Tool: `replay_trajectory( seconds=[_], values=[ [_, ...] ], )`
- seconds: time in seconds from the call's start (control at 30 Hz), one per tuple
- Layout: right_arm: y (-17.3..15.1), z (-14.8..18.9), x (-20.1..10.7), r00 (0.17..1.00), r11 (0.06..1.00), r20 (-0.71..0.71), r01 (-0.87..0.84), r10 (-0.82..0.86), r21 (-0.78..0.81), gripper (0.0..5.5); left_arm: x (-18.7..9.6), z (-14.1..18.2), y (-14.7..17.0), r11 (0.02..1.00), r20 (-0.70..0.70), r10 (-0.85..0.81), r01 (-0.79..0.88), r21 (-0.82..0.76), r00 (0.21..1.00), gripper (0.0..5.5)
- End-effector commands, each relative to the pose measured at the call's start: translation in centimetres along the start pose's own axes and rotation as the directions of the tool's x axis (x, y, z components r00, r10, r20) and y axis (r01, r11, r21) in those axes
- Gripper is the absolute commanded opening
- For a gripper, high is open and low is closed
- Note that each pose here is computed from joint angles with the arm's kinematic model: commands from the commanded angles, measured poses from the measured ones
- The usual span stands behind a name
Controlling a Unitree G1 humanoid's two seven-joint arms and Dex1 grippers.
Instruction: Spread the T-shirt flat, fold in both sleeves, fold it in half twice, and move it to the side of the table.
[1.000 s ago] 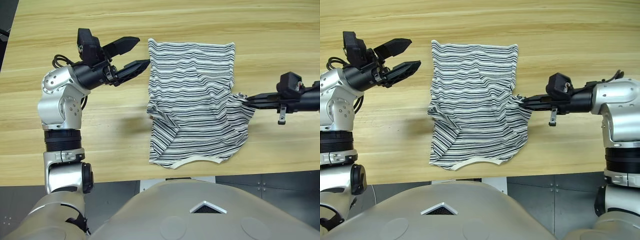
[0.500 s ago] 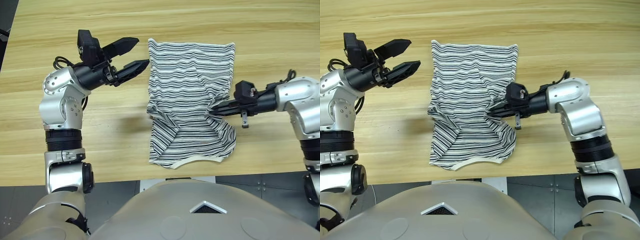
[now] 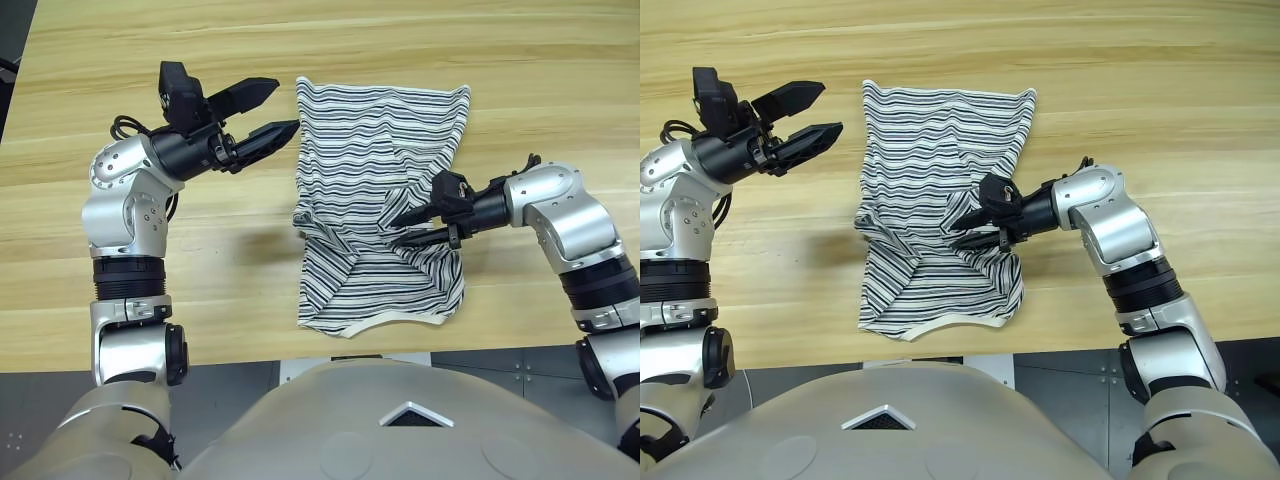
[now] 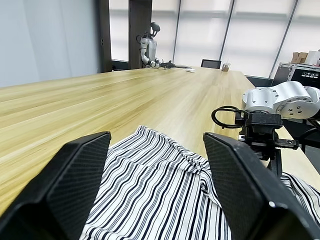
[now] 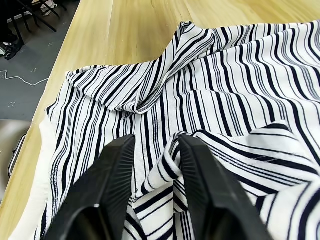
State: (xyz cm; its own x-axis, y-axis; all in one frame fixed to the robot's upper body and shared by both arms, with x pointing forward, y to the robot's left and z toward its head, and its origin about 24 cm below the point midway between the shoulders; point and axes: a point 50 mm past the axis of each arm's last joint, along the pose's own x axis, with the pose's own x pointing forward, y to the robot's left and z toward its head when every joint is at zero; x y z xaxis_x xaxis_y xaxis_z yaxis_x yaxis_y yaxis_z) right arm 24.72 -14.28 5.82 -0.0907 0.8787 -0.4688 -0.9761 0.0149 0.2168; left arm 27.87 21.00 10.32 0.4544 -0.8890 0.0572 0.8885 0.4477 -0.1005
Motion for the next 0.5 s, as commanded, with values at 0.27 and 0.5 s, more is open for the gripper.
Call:
replay_trajectory(
  seconds=[0.27,0.5],
  values=[
    [-0.8,-1.2,-7.3,0.967,0.966,-0.001,0.255,-0.255,0.036,3.68,0.2,0.5,0.1,1.0,0.004,-0.015,0.014,0.026,1.0,3.47],
    [0.8,-7.3,-11.3,0.903,0.945,-0.298,0.328,-0.31,0.01,3.68,-0.1,0.6,0.0,0.999,0.008,-0.009,0.009,0.033,1.0,3.47]
  ],
)
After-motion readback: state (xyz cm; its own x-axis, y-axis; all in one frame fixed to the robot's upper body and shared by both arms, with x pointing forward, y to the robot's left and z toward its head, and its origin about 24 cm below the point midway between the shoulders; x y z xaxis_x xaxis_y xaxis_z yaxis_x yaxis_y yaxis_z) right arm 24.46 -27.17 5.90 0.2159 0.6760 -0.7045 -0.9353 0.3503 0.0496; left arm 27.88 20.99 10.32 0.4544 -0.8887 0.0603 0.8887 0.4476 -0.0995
